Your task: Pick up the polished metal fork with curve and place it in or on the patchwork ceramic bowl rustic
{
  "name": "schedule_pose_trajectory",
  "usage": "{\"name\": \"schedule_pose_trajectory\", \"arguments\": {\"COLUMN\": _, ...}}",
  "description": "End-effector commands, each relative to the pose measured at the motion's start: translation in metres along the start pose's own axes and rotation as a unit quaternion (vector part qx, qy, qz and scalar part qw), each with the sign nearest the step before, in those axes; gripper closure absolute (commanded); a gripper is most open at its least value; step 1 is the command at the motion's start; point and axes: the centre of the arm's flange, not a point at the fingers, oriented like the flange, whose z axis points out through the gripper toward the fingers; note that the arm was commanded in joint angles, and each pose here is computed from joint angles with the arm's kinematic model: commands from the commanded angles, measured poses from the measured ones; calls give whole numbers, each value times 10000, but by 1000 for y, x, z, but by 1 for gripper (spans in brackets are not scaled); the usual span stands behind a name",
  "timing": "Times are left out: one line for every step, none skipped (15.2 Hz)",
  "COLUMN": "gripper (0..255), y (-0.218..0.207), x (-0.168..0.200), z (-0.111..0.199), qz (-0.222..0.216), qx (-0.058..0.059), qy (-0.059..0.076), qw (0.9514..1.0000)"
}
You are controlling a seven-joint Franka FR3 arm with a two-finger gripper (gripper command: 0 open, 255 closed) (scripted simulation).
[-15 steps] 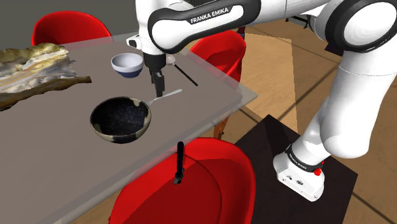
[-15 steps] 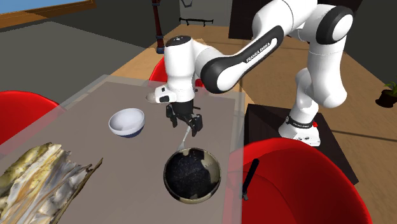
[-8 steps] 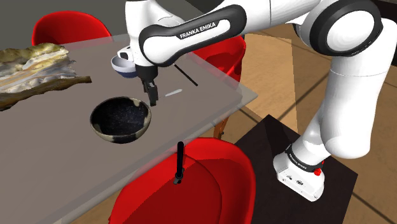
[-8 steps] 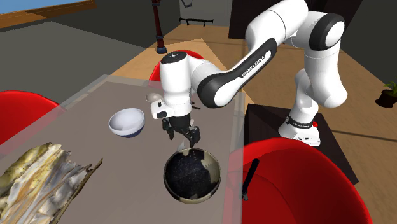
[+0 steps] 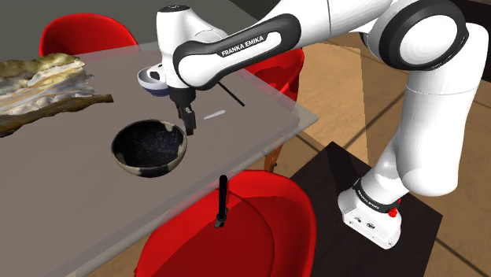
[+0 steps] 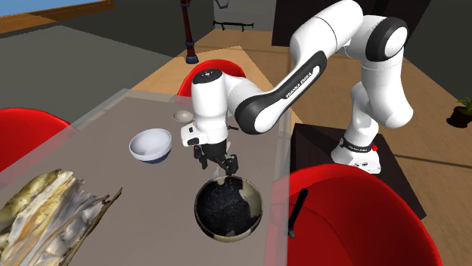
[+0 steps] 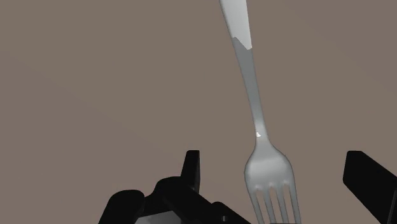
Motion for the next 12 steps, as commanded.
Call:
{"name": "schedule_pose_trajectory", "arguments": {"gripper": 0, "y": 0, "x": 0, "z": 0, "qz": 0, "qx": 0, "qy": 0, "qw": 10000}}
{"name": "schedule_pose_trajectory", "arguments": {"gripper": 0, "y": 0, "x": 0, "z": 0, "qz": 0, "qx": 0, "qy": 0, "qw": 10000}}
{"name": "schedule_pose_trajectory", "arguments": {"gripper": 255, "y": 0, "x": 0, "z": 0, "qz": 0, "qx": 0, "qy": 0, "qw": 10000}}
{"name": "schedule_pose_trajectory", "arguments": {"gripper": 255, "y": 0, "x": 0, "z": 0, "qz": 0, "qx": 0, "qy": 0, "qw": 10000}}
{"name": "schedule_pose_trajectory", "arguments": {"gripper": 255, "y": 0, "x": 0, "z": 0, "qz": 0, "qx": 0, "qy": 0, "qw": 10000}}
{"name": "schedule_pose_trajectory", "arguments": {"gripper": 255, "y": 0, "x": 0, "z": 1, "qz": 0, "qx": 0, "qy": 0, "qw": 10000}}
{"name": "schedule_pose_trajectory", "arguments": {"gripper": 255, "y": 0, "x": 1, "z": 1, "qz": 0, "qx": 0, "qy": 0, "qw": 10000}}
{"name": "schedule_pose_trajectory", "arguments": {"gripper": 255, "y": 0, "x": 1, "z": 0, "qz": 0, "qx": 0, "qy": 0, "qw": 10000}}
{"name": "schedule_pose_trajectory", "arguments": {"gripper": 255, "y": 1, "x": 1, "z": 1, "qz": 0, "qx": 0, "qy": 0, "qw": 10000}}
{"name": "schedule_pose_trajectory", "arguments": {"gripper": 255, "y": 0, "x": 1, "z": 0, "qz": 0, "qx": 0, "qy": 0, "qw": 10000}}
{"name": "schedule_pose_trajectory", "arguments": {"gripper": 255, "y": 0, "x": 1, "z": 1, "qz": 0, "qx": 0, "qy": 0, "qw": 10000}}
{"name": "schedule_pose_trajectory", "arguments": {"gripper": 255, "y": 0, "x": 0, "z": 0, "qz": 0, "qx": 0, "qy": 0, "qw": 10000}}
